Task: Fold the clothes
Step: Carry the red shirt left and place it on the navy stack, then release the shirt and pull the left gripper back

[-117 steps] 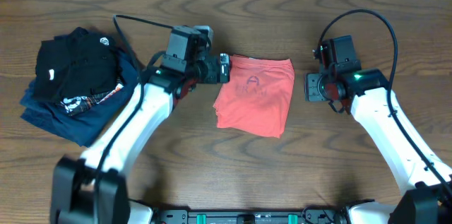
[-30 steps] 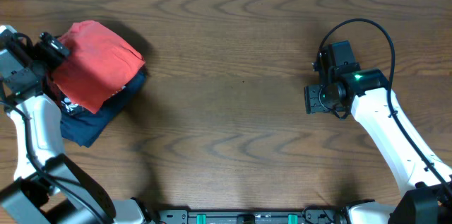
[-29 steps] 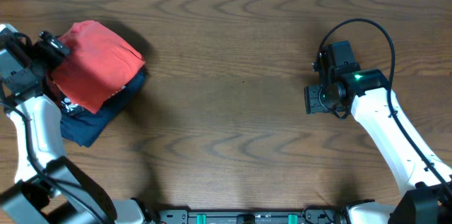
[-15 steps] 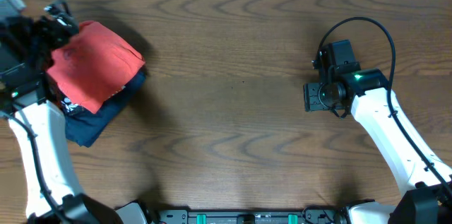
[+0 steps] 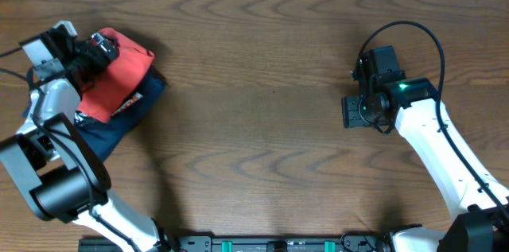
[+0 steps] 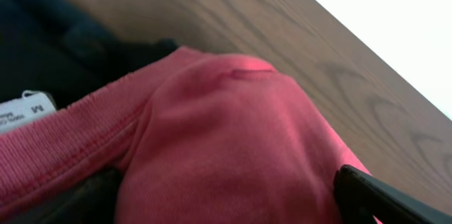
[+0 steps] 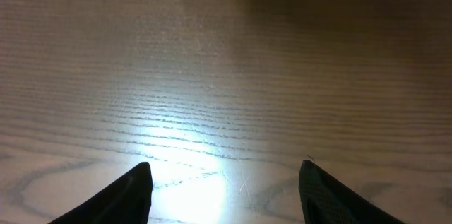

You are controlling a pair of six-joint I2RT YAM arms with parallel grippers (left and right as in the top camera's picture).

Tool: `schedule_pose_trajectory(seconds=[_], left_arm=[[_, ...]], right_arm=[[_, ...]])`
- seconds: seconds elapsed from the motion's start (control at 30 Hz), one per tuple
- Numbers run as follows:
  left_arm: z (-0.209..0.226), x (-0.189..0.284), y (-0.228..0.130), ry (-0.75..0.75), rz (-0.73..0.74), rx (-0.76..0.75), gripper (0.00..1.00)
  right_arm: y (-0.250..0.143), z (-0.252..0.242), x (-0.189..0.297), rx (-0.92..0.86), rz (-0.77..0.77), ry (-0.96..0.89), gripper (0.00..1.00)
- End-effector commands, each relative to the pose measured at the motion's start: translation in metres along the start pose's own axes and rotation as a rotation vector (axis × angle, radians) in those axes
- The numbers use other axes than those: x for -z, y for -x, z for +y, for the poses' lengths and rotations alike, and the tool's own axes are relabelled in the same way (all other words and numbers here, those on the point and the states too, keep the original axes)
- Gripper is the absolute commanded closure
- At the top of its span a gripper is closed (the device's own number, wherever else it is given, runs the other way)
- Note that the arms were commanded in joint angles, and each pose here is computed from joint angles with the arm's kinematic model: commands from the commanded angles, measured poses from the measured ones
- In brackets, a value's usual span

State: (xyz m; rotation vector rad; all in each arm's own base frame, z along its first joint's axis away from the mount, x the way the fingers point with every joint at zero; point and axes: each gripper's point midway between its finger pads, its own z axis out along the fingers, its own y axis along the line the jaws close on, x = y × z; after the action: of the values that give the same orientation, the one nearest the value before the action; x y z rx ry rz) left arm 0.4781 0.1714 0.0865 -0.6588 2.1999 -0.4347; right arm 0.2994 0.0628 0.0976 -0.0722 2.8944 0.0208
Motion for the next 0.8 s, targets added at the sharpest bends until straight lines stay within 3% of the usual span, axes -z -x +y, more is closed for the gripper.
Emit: schedule_pose_trajectory(seconds=[0.0, 0.1, 0.23, 0.43, 0.5, 0.63, 0.77], left_arm=[[0.040, -0.037, -0.090, 0.036, 0.240, 0.160, 0.02], [0.034, -0.034, -0.082, 0.023, 0.220, 0.147, 0.02], [0.010, -0.009, -0.040, -0.011, 0.107, 0.086, 0.02], [-0.070, 0.077, 0.044, -0.112, -0.164, -0.080, 0.02], [-0.101, 0.106, 0.058, -0.151, -0.230, -0.136, 0.02], [-0.161, 0.140, 0.048, -0.229, -0.256, -0.275, 0.02], [-0.208, 0.132, -0.003, -0.266, -0.131, -0.375, 0.02]], right_arm=[[0.002, -0.001, 0.006, -0.017, -0.010, 0.009, 0.35], [0.000, -0.002, 0.006, -0.016, -0.004, 0.008, 0.35], [0.001, -0.002, 0.006, -0.016, -0.006, 0.008, 0.35], [0.007, -0.001, 0.006, -0.017, -0.031, 0.012, 0.33], [0.012, 0.000, 0.006, -0.018, -0.053, 0.016, 0.24], [0.029, 0.003, 0.008, -0.020, -0.119, 0.028, 0.09], [0.049, 0.015, 0.012, -0.018, -0.200, 0.091, 0.01]])
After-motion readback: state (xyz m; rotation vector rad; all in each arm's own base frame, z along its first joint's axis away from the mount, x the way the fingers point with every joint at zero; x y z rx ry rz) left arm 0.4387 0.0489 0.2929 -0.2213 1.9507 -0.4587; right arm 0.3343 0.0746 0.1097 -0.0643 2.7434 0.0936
